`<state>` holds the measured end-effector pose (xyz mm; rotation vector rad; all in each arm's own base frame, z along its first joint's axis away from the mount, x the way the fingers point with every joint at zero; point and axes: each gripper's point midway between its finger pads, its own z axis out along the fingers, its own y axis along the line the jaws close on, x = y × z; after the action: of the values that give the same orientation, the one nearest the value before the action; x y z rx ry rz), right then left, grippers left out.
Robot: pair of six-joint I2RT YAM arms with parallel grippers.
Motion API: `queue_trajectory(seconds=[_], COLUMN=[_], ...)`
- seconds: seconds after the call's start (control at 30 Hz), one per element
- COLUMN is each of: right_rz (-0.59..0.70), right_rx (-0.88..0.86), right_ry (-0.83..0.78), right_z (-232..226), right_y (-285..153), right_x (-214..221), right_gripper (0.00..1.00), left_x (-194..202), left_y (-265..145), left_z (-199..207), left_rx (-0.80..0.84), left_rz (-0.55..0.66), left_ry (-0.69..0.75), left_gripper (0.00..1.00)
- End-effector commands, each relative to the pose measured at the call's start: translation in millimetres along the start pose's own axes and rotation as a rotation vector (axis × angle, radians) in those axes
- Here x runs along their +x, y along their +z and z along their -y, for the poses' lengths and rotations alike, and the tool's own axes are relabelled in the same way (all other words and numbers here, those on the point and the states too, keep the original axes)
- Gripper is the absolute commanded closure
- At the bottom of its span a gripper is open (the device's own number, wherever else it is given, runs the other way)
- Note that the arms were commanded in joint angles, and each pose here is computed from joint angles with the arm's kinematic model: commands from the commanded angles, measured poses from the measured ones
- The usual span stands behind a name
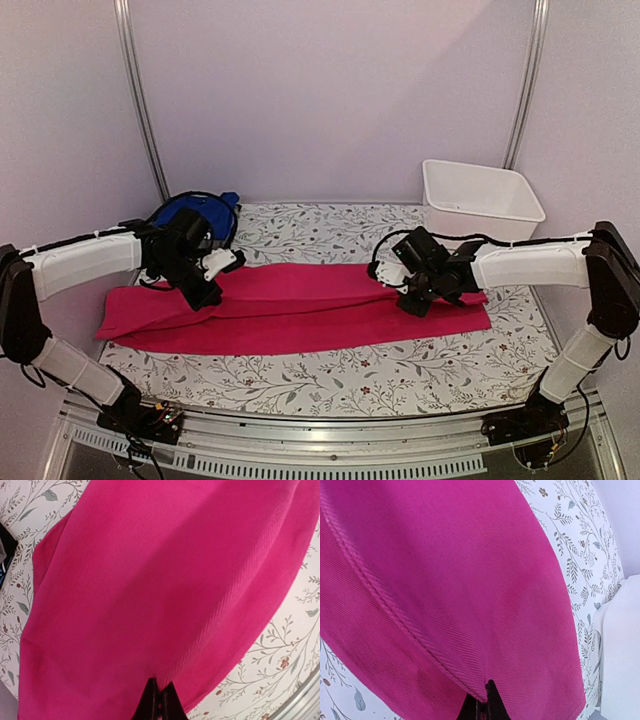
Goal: Fold and stack the mixed laundry pile
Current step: Smooth out the rectangle-folded trousers at the center of the board.
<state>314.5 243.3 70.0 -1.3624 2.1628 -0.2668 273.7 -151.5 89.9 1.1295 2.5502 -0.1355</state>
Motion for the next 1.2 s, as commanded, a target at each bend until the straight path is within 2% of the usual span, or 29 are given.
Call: queue_trajectory(seconds=[0.0,0.3,0.37,0.4,0.43,0.47,0.5,0.57,0.67,0.7,0.77,0.8,0.83,0.9,0.93,1.03,1.1,1.13,1.17], right_rz=[-0.017,-0.048,-0.048,-0.057,-0.065,-0.083,-0.093,-0.119,-0.124,-0.101,-0.018,0.029,0.065,0.138,0.165,0.219,0.204,0.158,0.123], right_rx=[-0.024,-0.117,-0.156,-0.182,-0.207,-0.226,-0.235,-0.216,-0.197,-0.192,-0.169,-0.147,-0.126,-0.057,-0.006,0.059,-0.005,-0.042,-0.127], right_ry=[0.009,0.026,0.022,0.025,0.023,0.018,0.018,0.038,0.069,0.08,0.117,0.14,0.165,0.241,0.289,0.5,0.769,0.898,1.037], right_z=[1,-35,-43,-49,-55,-61,-65,-61,-55,-52,-39,-30,-22,-1,13,59,95,108,112], right_y=[-21,-20,-16,-13,-10,-7,-6,-7,-16,-23,-44,-55,-62,-80,-87,-104,-105,-101,-97], right_x=[6,37,35,37,39,43,44,46,48,44,29,20,14,6,4,7,25,44,55], right_gripper=[1.0,0.98,0.98,0.97,0.94,0.87,0.76,0.56,0.48,0.45,0.35,0.28,0.21,0.05,0.02,0.01,0.01,0.02,0.06], left_x=[12,45,48,49,51,52,49,34,7,-3,-27,-40,-49,-65,-70,-91,-111,-121,-129], left_y=[-8,0,3,6,8,10,9,1,-19,-26,-39,-46,-50,-52,-51,-43,-43,-44,-47], left_z=[24,60,66,67,66,66,67,68,66,62,49,46,39,24,19,19,22,20,19], left_rx=[0.021,0.122,0.138,0.135,0.127,0.119,0.121,0.122,0.114,0.091,0.026,0.012,-0.011,-0.053,-0.066,-0.014,0.042,0.049,0.051], left_rz=[-0.016,-0.053,-0.054,-0.058,-0.069,-0.075,-0.068,-0.017,0.093,0.139,0.236,0.279,0.311,0.356,0.36,0.339,0.343,0.363,0.389], left_ry=[0.113,0.202,0.227,0.229,0.228,0.229,0.235,0.223,0.198,0.188,0.141,0.116,0.075,-0.013,-0.043,-0.042,-0.073,-0.097,-0.119], left_gripper=[1.0,1.0,0.96,0.91,0.79,0.67,0.61,0.53,0.46,0.4,0.22,0.06,0.01,0.0,0.0,0.0,0.0,0.0,0.0])
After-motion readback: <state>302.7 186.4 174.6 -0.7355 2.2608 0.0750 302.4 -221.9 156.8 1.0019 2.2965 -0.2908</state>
